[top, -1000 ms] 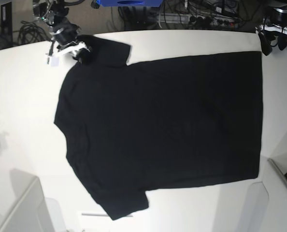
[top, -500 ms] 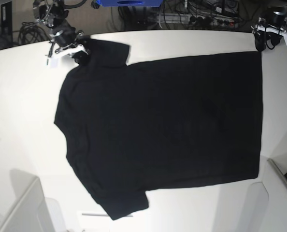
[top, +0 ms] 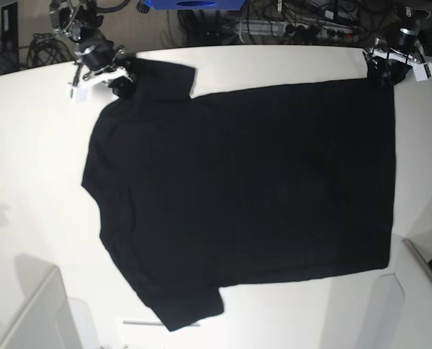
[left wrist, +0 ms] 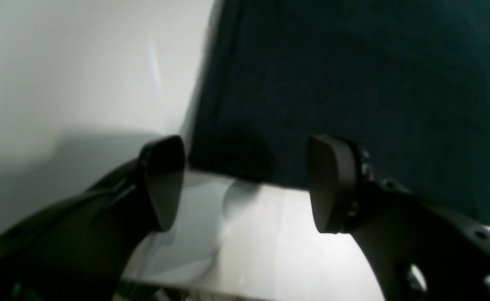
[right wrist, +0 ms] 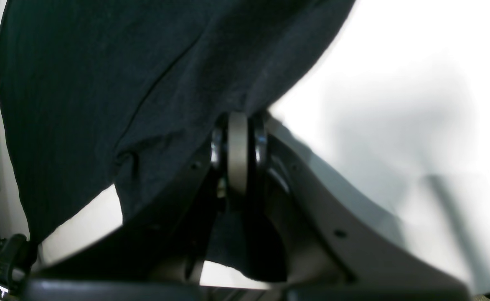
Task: Fold the T-shirt properly
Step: 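Grasp the shirt's shoulder edges with both grippers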
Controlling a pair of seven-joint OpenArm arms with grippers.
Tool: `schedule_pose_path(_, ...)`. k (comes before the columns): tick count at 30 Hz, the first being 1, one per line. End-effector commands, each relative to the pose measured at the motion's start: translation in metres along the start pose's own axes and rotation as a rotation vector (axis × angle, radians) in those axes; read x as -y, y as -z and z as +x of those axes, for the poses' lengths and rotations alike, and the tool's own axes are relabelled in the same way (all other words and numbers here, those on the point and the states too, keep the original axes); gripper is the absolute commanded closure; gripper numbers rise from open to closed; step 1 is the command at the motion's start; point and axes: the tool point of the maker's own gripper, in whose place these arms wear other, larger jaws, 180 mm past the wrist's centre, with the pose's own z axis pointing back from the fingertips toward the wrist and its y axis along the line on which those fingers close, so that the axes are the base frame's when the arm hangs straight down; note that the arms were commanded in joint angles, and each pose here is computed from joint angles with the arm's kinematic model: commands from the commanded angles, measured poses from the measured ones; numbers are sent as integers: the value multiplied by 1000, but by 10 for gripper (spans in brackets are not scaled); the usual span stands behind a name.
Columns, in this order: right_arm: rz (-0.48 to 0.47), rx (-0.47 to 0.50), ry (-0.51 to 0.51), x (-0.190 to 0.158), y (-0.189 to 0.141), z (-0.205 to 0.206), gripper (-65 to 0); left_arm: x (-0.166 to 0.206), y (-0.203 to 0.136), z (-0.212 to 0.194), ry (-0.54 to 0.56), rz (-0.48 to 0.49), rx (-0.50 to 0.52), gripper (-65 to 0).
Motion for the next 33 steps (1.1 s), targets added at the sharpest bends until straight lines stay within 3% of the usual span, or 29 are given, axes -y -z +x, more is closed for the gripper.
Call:
schedule_pose_path(1,-96,-133,-2,22,-5,-33,0,-2,0,-5,12,1,-32,-433)
schedule_pose_path(19,-97,-134,-3,23,-6,-33,0,0,11,-7,-22,-9,-24,-420)
schedule_pose_path(22,-97,-134,-3,23,-6,-33,0,2,14,-3,-23,-15,-13,-291)
schedule_pose_path(27,-98,-134,-4,23,-6,-33,0,0,16,-11,-35,-14,-55,-10)
schedule_pose_path(33,-90,-124,-11,19,-9,-31,0,-2,13,-15,-25,-10,-79,0)
